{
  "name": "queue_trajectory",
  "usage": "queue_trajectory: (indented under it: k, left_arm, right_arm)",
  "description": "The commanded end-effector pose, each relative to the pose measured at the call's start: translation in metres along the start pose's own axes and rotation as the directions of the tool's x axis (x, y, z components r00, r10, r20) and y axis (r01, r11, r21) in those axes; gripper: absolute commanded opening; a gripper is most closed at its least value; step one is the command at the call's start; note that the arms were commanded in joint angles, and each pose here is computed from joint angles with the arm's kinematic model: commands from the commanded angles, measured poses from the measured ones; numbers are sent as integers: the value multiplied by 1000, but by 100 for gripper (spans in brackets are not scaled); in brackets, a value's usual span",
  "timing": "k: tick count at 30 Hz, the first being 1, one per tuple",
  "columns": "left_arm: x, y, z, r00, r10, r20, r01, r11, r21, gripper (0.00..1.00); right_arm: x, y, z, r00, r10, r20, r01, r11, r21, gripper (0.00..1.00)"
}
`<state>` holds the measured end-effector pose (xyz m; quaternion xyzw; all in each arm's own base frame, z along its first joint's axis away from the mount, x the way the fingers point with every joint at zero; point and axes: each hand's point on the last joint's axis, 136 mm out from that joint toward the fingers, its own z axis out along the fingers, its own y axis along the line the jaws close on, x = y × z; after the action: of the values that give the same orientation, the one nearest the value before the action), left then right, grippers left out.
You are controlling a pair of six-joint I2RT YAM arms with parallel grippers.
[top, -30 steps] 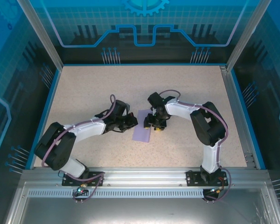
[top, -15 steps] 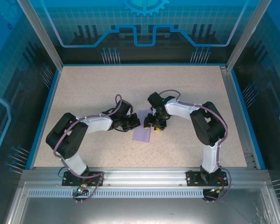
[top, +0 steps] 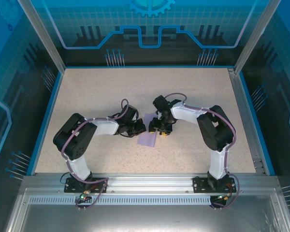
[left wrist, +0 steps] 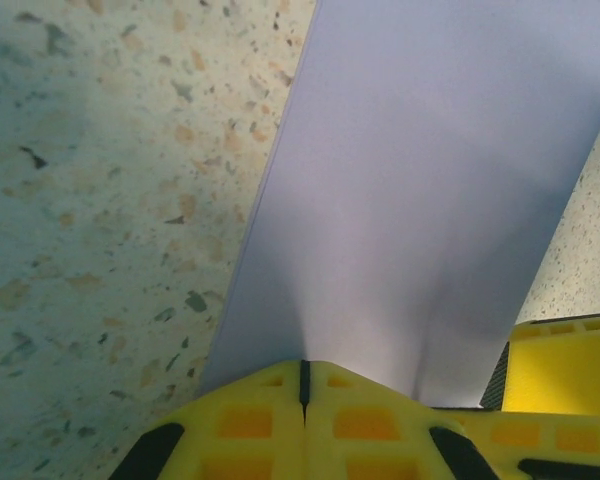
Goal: Fold a paper plane with a square sheet of paper (pick it up from the middle)
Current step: Fold the square sheet of paper in half at the center of the table.
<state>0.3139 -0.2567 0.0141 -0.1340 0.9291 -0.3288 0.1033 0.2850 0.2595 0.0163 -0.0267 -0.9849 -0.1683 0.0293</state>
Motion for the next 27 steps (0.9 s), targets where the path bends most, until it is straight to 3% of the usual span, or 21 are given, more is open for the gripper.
queue_trajectory:
  k: [1,8,13,17,27]
  left_arm:
    - [12,32,9,999,-37,-32,34,996,-77,0]
    - [15,32,8,999,-33,-35,31,997,-71,0]
    - [15,29,7,999,-24,-38,22,998,-64,0]
    - [15,28,8,999,-24,-39,21,998,-60,0]
    - [16,29,8,999,-24,-43,21,998,-64,0]
  right_arm:
    - [-1,-18,12,1000,-15,21,14,997,70,61]
    - [-21,13,-55,964,4,265,54,976,-212,62]
    - [-10,43,-58,964,1,268,121,890,-439,29]
    - [-8,49,-39,975,2,221,107,871,-479,14]
    - [-3,18,-2,985,38,169,42,895,-445,13]
